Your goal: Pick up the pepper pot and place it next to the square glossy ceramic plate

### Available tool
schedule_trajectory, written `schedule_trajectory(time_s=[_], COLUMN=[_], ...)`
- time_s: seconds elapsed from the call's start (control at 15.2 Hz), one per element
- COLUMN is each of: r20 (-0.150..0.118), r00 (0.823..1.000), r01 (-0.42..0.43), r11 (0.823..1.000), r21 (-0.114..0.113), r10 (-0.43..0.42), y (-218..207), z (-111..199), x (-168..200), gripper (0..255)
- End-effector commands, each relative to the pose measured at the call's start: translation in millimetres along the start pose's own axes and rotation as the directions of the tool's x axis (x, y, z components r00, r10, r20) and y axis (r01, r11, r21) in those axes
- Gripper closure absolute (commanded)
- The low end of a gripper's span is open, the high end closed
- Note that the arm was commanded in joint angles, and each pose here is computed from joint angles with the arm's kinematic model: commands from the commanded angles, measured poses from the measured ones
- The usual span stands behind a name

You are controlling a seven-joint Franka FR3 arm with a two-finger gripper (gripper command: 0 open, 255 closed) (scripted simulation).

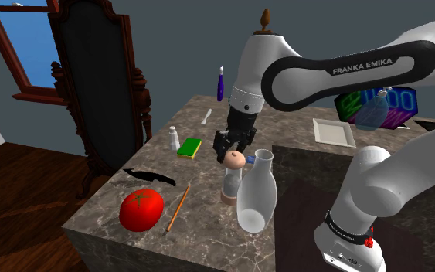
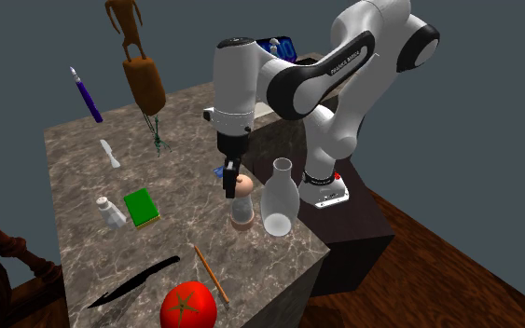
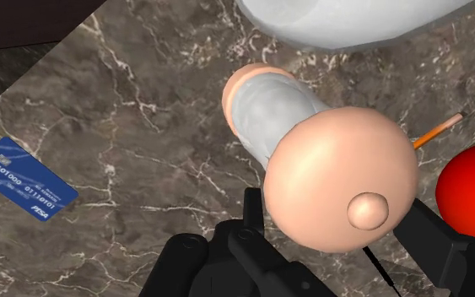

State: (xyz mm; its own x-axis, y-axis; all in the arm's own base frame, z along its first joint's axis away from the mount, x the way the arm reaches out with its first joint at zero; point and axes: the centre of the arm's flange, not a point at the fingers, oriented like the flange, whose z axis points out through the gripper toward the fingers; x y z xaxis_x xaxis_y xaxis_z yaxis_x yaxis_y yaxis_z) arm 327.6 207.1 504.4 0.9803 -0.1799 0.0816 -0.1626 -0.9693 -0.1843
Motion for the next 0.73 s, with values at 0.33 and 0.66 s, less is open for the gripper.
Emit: schedule_trajectory(time_s=[0.33, 0.66], r20=[0.000, 0.000], r00=[1.000, 1.000], r01=[0.000, 0.000], r11=[1.000, 1.000], r21=[0.000, 0.000], r10=[0.000, 0.000], y=[-3.0, -7.8], z=[-15.6, -41.4], x=[1.3, 3.4], gripper=[255, 255])
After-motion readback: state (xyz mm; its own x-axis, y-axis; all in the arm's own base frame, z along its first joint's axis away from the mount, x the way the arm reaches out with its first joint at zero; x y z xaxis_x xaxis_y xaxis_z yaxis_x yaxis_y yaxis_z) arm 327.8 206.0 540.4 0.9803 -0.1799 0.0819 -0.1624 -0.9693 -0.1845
